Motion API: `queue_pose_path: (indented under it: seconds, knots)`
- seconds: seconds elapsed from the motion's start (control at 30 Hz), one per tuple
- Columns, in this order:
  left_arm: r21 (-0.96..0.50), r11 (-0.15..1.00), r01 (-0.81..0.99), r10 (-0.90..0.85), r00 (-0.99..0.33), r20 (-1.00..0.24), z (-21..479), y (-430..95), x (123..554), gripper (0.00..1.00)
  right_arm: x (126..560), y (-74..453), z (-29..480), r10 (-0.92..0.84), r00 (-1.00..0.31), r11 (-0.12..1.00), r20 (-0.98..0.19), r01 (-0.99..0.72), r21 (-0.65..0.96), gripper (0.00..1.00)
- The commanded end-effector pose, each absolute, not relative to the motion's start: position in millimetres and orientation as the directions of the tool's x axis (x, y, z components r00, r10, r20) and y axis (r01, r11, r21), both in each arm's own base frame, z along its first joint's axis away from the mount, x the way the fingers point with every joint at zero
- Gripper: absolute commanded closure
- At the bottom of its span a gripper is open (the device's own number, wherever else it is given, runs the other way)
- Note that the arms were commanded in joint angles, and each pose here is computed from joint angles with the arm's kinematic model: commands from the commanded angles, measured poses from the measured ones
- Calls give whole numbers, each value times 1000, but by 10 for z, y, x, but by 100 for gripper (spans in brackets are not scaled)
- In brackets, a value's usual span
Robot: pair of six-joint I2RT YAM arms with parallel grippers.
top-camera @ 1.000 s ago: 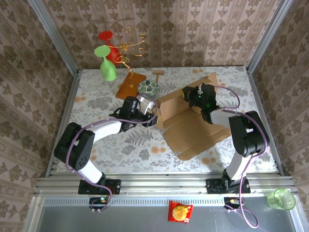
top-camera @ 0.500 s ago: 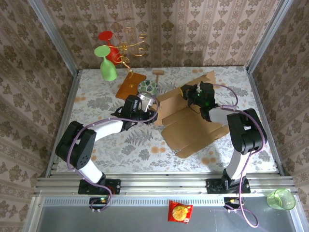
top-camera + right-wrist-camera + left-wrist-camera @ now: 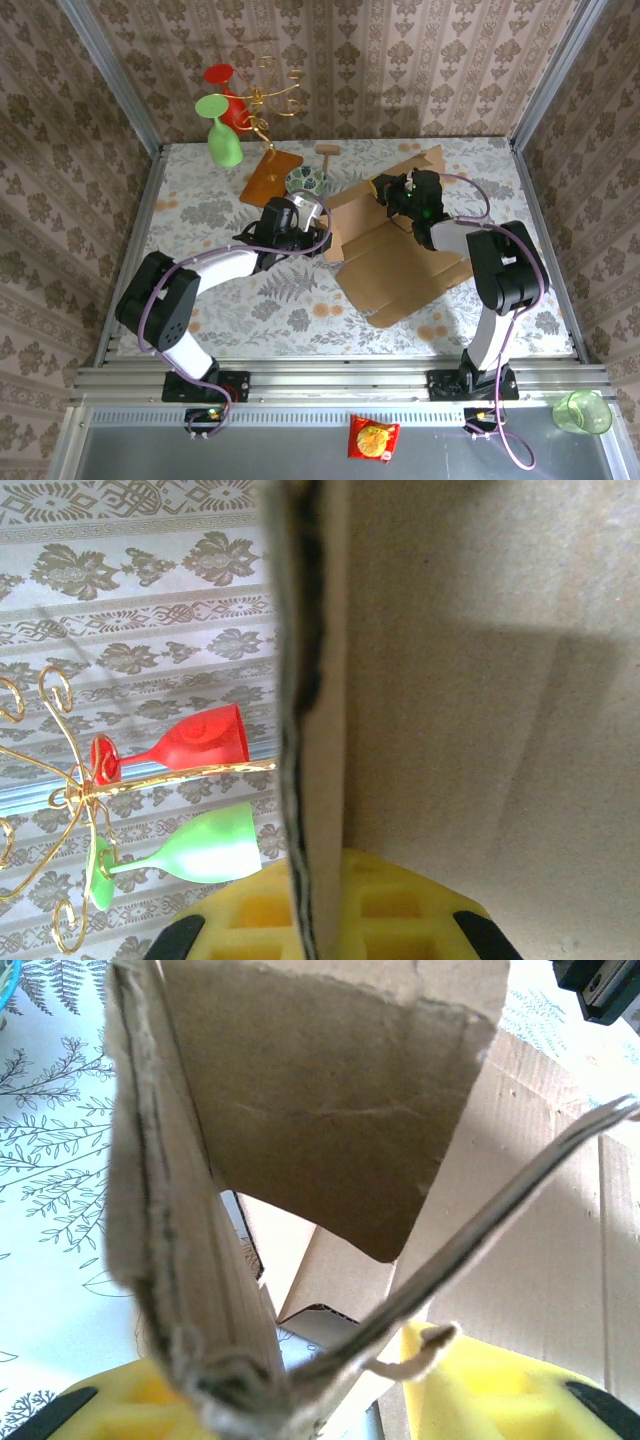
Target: Fold the paper box
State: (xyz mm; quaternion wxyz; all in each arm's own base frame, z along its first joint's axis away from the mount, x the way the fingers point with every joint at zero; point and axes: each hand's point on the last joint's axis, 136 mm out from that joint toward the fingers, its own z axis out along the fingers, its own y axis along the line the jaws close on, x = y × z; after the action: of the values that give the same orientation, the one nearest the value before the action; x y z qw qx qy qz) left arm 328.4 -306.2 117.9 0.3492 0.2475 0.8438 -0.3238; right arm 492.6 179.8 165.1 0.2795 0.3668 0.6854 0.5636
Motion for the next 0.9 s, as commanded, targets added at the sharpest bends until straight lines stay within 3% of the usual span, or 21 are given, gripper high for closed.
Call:
queue_pose_path:
  seconds: [0.0,0.57,0.87]
  knots:
    - [-384,654,652,158,-614,-774,1401,-3115,3290,58,4980,1869,1762,805,-592,81,25,151,985,100]
    - [-422,672,609,116,-649,-752,1424,-3230,3292,57,5027,1851,1818,818,-574,49,34,128,991,100]
    - [-349,774,528,109,-655,-748,1276,-3098,3467,57,5062,1930,1941,816,-577,-5,44,69,998,100]
